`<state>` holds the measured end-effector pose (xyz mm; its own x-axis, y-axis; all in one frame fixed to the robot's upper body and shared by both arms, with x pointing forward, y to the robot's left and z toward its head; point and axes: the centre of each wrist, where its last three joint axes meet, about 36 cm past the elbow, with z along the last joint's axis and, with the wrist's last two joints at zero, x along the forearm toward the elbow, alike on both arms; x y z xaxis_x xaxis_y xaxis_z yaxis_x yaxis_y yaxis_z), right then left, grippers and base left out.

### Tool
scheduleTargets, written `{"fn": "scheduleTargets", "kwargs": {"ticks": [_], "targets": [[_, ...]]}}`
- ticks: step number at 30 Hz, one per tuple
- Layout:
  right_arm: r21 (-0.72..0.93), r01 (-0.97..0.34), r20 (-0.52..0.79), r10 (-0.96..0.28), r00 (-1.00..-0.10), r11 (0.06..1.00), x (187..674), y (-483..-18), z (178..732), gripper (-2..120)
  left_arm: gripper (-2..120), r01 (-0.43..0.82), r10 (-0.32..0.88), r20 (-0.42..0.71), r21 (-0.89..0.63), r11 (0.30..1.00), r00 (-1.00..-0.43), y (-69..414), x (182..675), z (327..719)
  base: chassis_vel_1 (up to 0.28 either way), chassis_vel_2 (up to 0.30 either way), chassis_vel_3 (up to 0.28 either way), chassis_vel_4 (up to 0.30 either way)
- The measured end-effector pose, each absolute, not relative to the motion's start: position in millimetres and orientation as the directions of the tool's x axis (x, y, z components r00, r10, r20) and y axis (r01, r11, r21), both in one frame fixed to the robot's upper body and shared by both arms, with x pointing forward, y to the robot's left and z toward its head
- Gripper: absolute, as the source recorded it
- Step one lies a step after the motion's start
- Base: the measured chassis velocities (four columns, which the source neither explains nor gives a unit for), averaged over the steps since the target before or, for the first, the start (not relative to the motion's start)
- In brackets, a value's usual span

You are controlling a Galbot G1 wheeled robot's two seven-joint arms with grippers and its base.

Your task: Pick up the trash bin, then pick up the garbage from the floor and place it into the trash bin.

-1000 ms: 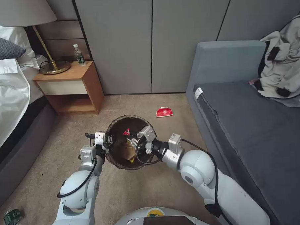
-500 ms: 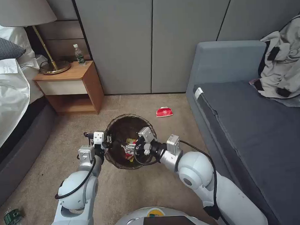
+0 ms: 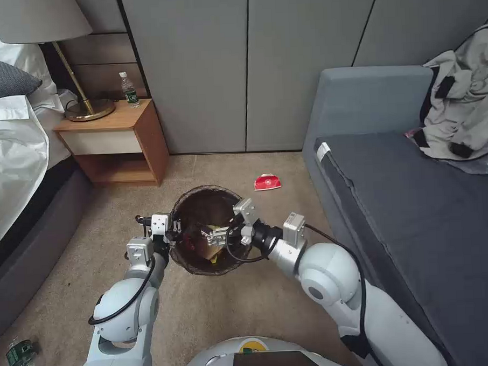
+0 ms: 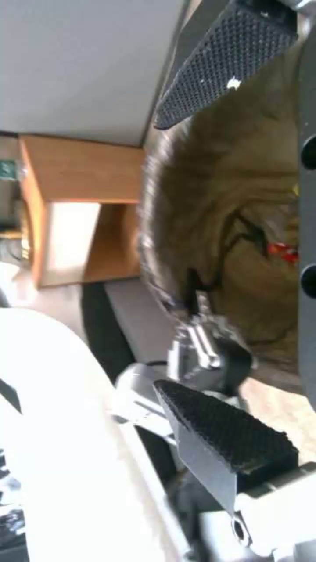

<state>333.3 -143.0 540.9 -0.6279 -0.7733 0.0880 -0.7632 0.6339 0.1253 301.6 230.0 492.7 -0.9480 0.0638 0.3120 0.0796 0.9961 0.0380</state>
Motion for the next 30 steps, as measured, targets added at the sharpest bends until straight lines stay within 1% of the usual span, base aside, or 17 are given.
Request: {"fn": "scheduleTargets", "kwargs": {"ticks": [3,5,6,9,10,11,13,14,15,17,18,19,21,23,24,28,30], "targets": [[0.101,-0.743,0.036,-0.749,-0.661,0.661,331,-155,547,100,3,0.074,0.058,0.312,0.041,0.996,-0.948,232,301,493,0.000,0.000,0.000,0.000],[0.055,-0.702,-0.021,-0.702,-0.712,0.711,329,-164,544,100,3,0.068,0.051,0.313,0.043,0.997,-0.948,235,300,494,0.000,0.000,0.000,0.000],[0.055,-0.702,-0.021,-0.702,-0.712,0.711,329,-164,544,100,3,0.068,0.051,0.313,0.043,0.997,-0.948,235,300,494,0.000,0.000,0.000,0.000],[0.042,-0.586,-0.084,-0.581,-0.809,0.809,321,-170,531,100,3,0.059,0.042,0.315,0.045,0.997,-0.948,240,298,494,0.000,0.000,0.000,0.000],[0.042,-0.586,-0.084,-0.581,-0.809,0.809,321,-170,531,100,3,0.059,0.042,0.315,0.045,0.997,-0.948,240,298,494,0.000,0.000,0.000,0.000],[0.033,-0.555,-0.092,-0.550,-0.830,0.831,318,-171,527,100,3,0.058,0.041,0.315,0.045,0.997,-0.948,241,298,494,0.000,0.000,0.000,0.000],[0.005,-0.471,-0.112,-0.468,-0.877,0.882,312,-178,516,100,3,0.057,0.041,0.314,0.045,0.997,-0.948,243,297,495,0.000,0.000,0.000,0.000],[-0.006,-0.409,-0.125,-0.406,-0.905,0.913,309,-184,507,100,3,0.057,0.041,0.314,0.044,0.997,-0.949,243,296,495,0.000,0.000,0.000,0.000],[-0.006,-0.409,-0.125,-0.406,-0.905,0.913,309,-184,507,100,3,0.057,0.041,0.314,0.044,0.997,-0.949,243,296,495,0.000,0.000,0.000,0.000],[-0.021,-0.315,-0.144,-0.315,-0.938,0.949,304,-194,496,100,3,0.059,0.043,0.313,0.042,0.997,-0.949,243,296,495,0.000,0.000,0.000,0.000],[-0.025,-0.285,-0.149,-0.285,-0.947,0.958,302,-197,492,100,3,0.060,0.044,0.313,0.041,0.997,-0.949,243,296,495,0.000,0.000,0.000,0.000],[-0.025,-0.285,-0.149,-0.285,-0.947,0.958,302,-197,492,100,3,0.060,0.044,0.313,0.041,0.997,-0.949,243,296,495,0.000,0.000,0.000,0.000],[-0.035,-0.215,-0.157,-0.218,-0.963,0.976,296,-204,481,100,3,0.062,0.046,0.314,0.041,0.997,-0.948,243,296,495,0.000,0.000,0.000,0.000],[-0.031,-0.153,-0.138,-0.156,-0.978,0.988,285,-209,471,100,3,0.064,0.048,0.315,0.041,0.997,-0.948,243,295,495,0.000,0.000,0.000,0.000],[-0.031,-0.153,-0.138,-0.156,-0.978,0.988,285,-209,471,100,3,0.064,0.048,0.315,0.041,0.997,-0.948,243,295,495,0.000,0.000,0.000,0.000],[-0.015,-0.071,-0.109,-0.072,-0.991,0.997,262,-215,453,100,3,0.065,0.047,0.314,0.045,0.997,-0.948,244,295,496,0.000,0.000,0.000,0.000],[-0.014,-0.056,-0.110,-0.058,-0.992,0.998,258,-217,449,100,3,0.064,0.047,0.313,0.045,0.997,-0.948,244,294,496,0.000,0.000,0.000,0.000]]}}
